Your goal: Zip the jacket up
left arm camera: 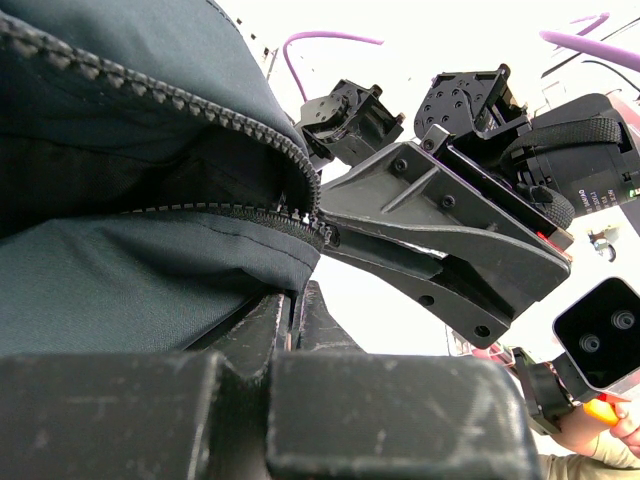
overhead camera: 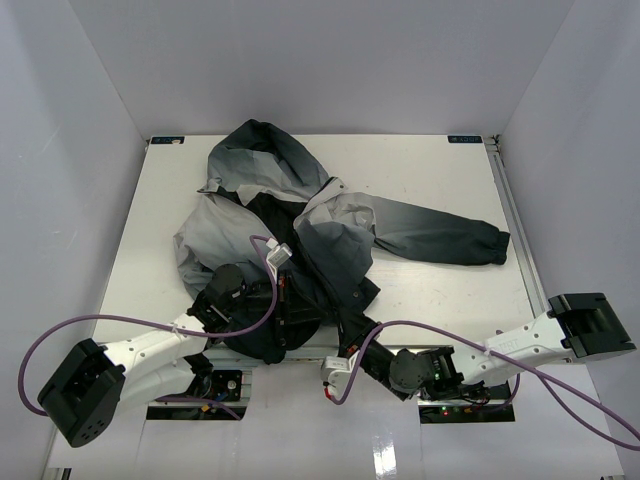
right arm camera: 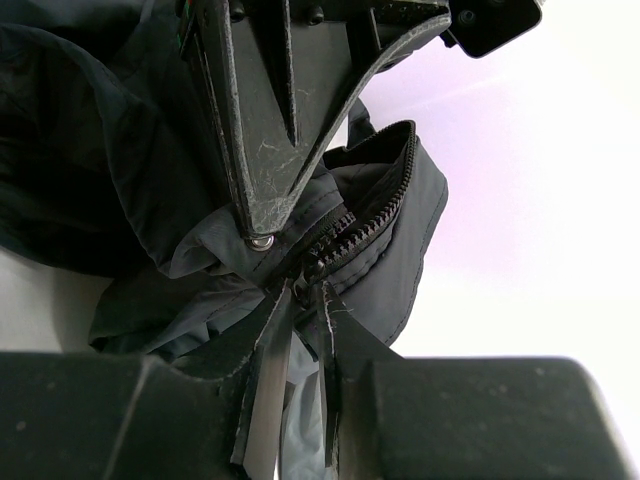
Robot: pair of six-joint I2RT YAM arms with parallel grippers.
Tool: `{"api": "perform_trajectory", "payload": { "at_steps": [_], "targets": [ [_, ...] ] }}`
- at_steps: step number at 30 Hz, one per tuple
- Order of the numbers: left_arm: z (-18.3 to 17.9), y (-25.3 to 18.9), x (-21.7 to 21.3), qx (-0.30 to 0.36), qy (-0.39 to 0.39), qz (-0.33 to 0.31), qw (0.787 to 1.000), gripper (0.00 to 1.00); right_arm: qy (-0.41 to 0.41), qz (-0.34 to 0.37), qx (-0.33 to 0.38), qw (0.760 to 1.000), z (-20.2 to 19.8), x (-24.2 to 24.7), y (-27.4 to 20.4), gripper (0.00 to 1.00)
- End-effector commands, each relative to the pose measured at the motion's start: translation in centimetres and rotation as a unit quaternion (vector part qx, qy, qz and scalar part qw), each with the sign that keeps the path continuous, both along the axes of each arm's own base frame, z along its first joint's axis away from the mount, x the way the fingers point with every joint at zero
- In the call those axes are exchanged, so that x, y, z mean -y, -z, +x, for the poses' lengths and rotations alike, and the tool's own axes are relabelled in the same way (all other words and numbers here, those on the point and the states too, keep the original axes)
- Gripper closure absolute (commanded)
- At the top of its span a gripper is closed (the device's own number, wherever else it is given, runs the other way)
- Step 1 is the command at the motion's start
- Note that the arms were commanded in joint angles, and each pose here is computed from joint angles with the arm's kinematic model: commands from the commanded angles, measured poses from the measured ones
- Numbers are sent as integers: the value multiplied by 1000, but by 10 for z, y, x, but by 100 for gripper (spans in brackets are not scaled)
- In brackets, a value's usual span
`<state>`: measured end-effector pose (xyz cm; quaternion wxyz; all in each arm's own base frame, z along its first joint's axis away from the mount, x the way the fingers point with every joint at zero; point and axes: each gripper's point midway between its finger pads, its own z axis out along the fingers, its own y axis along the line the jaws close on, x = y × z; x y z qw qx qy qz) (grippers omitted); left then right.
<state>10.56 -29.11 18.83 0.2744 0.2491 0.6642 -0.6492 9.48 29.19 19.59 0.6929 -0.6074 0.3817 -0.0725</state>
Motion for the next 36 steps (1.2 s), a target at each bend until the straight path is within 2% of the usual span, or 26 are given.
{"api": "perform_trajectory", "payload": {
  "at_steps": [1,11,26,36],
  "targets": [
    [-4,-10,0,14,11,-12,1000,100,-1,39,-12,999,0,-3,-16,78],
    [-5,-9,-1,15,10,-13,1000,100,-7,32,-7,999,-3,-9,-17,77],
    [-6,-7,-1,11,13,-14,1000,100,-21,60,-13,998,-3,-14,-29,92],
    [-8,-4,-2,5,15,-10,1000,100,-4,100,-15,995,18,-15,-59,92]
  ]
}}
